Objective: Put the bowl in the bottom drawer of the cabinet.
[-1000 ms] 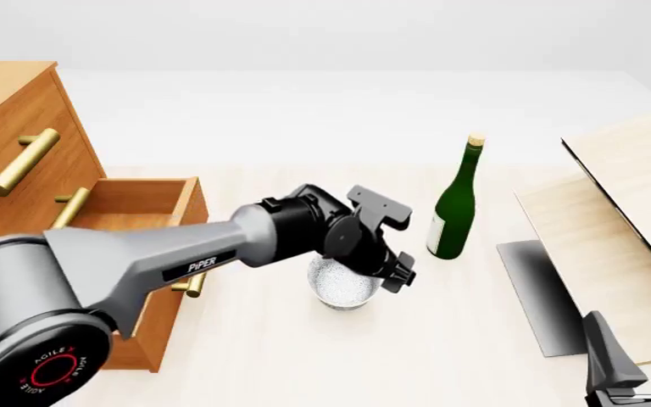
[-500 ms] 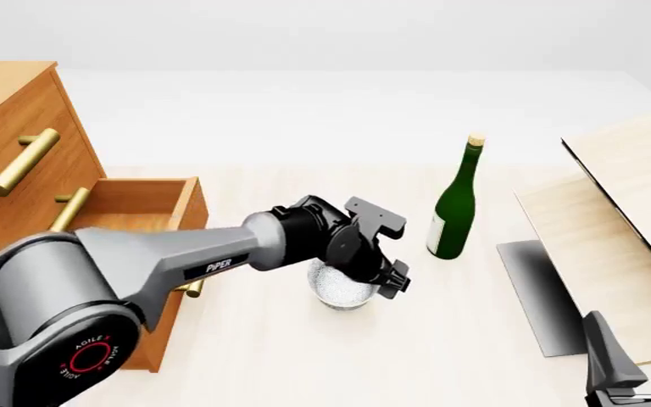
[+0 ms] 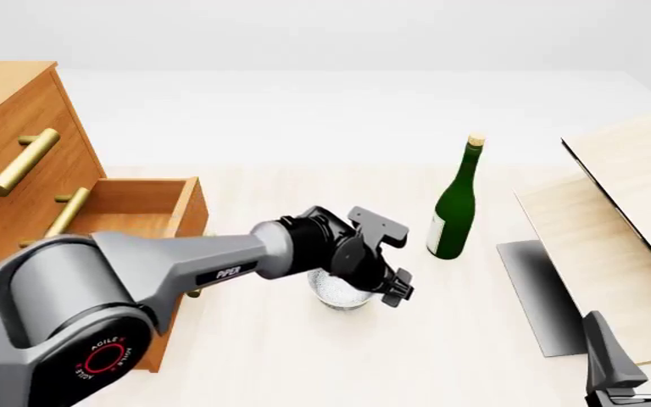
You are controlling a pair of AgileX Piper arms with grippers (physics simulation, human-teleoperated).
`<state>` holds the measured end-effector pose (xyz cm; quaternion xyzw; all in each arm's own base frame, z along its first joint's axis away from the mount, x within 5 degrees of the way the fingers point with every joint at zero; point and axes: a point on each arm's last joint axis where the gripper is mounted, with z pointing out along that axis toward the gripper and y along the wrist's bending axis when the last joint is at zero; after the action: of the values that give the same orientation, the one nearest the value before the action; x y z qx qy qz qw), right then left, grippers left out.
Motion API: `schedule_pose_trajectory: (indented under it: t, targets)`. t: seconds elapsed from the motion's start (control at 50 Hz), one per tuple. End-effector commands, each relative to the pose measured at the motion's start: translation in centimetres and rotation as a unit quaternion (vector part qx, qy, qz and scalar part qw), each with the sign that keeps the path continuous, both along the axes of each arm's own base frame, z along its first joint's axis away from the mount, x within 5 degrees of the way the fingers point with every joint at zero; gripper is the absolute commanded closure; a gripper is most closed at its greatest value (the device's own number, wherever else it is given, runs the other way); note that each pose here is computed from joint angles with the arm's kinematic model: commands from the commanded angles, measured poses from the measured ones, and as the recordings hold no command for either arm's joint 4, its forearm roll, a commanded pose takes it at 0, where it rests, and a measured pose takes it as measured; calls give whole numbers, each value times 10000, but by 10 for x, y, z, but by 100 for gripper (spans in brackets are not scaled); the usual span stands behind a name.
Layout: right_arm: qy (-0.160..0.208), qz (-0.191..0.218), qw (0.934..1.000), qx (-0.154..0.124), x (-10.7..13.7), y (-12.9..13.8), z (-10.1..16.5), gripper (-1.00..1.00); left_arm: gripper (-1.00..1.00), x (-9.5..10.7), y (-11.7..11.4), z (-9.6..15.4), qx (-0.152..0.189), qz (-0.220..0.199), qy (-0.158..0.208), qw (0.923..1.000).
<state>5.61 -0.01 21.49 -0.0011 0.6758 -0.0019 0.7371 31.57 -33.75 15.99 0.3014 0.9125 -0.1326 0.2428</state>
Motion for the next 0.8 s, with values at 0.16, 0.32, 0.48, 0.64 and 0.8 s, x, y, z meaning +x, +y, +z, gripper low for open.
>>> schedule_pose_trajectory:
  t: [0.16,0.32,0.48,0.64,0.8]
  targets:
    - [0,1,10000,-1,0,0,0,-100,-100,-2,-1,-7,-46,75,41,10000]
    - [0,0,10000,0,0,0,0,-100,-100,-6,-2,-12,-66,117,92,9999]
    - [0,1,10000,-1,0,0,0,-100,-100,-7,-2,-16,-62,145,124,9998]
    - [0,-1,10000,-1,0,0,0,-100,-100,-10,-2,-18,-84,150,132,9998]
    - [1,1,10000,0,0,0,0,-100,-100,-6,0,-17,-83,161,101,9998]
